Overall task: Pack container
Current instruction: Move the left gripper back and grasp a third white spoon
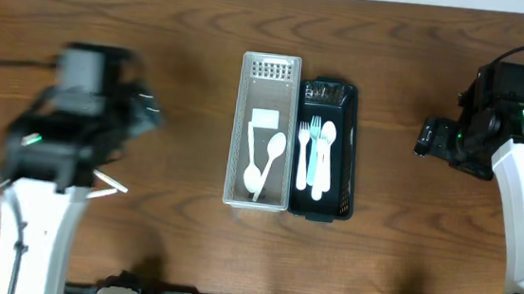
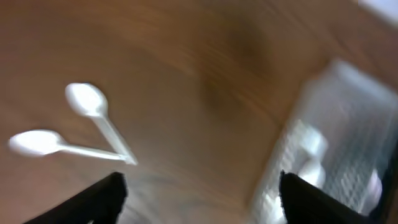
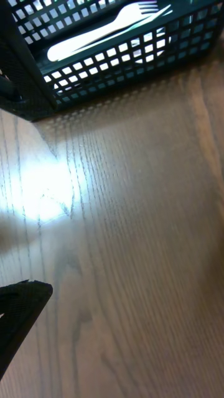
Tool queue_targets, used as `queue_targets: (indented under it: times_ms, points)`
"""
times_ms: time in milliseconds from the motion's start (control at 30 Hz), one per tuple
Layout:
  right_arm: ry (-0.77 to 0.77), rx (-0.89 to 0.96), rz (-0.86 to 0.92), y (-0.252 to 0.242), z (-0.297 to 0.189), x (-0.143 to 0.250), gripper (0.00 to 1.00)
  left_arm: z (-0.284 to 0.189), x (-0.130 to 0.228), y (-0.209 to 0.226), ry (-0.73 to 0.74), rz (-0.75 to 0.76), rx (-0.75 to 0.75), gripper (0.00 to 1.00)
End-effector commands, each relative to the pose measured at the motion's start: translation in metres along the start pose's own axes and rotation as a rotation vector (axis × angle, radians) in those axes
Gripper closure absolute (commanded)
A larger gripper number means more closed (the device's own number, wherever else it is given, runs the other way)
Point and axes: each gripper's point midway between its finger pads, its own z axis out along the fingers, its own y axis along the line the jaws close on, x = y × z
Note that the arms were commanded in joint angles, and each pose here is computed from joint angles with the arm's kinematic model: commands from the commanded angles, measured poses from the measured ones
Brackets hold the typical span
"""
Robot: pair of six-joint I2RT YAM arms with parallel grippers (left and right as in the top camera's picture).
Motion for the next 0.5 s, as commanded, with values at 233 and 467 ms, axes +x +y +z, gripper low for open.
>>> queue_targets:
  times_ms: [233,467]
  points:
    - [0.002,-0.002,-0.014,-0.001,0.000,0.000,0.13,0.044,-0.003,0.126,0.048,-0.499,-0.322,0.06]
    - [0.004,-0.002,-0.026,-0.001,0.000,0.001,0.12,0.111,0.017,0.140,0.219,-0.592,-0.316,0.07]
